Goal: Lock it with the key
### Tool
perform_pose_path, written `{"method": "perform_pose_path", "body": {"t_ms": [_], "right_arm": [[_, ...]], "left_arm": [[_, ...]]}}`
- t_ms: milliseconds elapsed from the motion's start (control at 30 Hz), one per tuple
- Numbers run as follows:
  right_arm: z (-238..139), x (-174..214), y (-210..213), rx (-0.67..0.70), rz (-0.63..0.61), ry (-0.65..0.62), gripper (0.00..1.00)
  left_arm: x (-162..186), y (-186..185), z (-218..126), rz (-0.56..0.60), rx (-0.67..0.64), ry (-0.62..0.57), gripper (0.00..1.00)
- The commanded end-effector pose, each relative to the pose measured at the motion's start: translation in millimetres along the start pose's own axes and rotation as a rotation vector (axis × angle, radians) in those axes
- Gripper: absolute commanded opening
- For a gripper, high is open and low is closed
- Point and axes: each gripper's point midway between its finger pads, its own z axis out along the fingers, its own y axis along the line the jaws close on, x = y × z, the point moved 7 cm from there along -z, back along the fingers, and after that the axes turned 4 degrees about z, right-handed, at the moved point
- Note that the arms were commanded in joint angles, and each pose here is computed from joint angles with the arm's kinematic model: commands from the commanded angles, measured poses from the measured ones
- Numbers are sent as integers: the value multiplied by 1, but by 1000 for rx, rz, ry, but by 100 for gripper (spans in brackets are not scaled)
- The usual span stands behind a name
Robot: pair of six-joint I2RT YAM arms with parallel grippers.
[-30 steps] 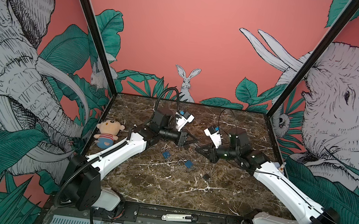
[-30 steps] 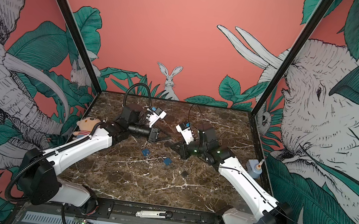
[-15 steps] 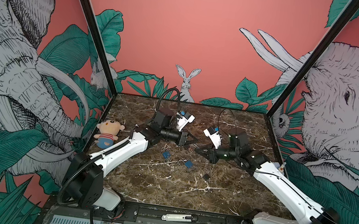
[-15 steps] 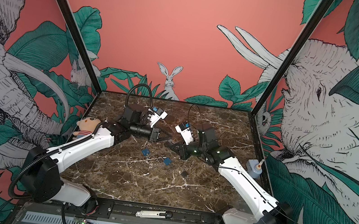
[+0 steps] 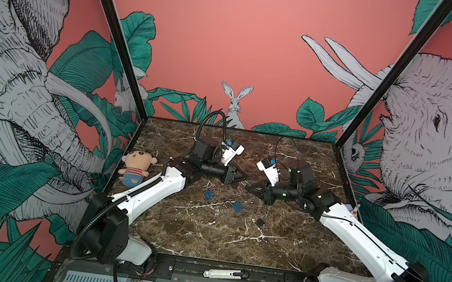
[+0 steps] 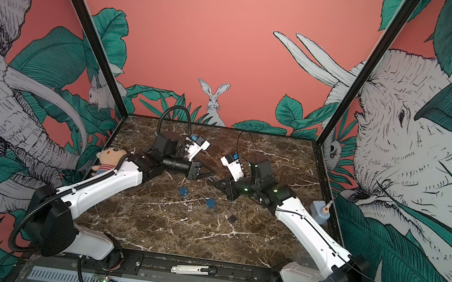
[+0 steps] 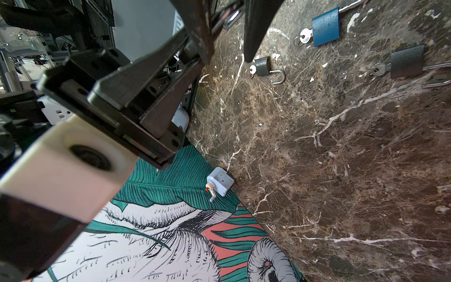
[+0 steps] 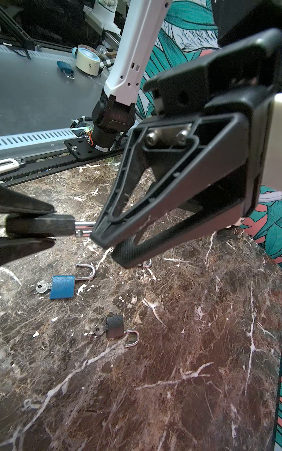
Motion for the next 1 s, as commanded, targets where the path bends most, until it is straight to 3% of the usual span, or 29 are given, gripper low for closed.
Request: {"method": "perform_pose_path", "body": {"t_ms": [0,367,967], "right_arm": [[-9,-19,14,-33,-72,-73,0],[-12,-20,18,-113,-44,-75,0],[-6,-27,8,-277,46,-80,0]], "left_arm": [[-4,-12,-15,35,-1,-43,27],[-5,-7,-31,8,4,-101,34],[-1,-20,-47,30,67,-128,35]]}}
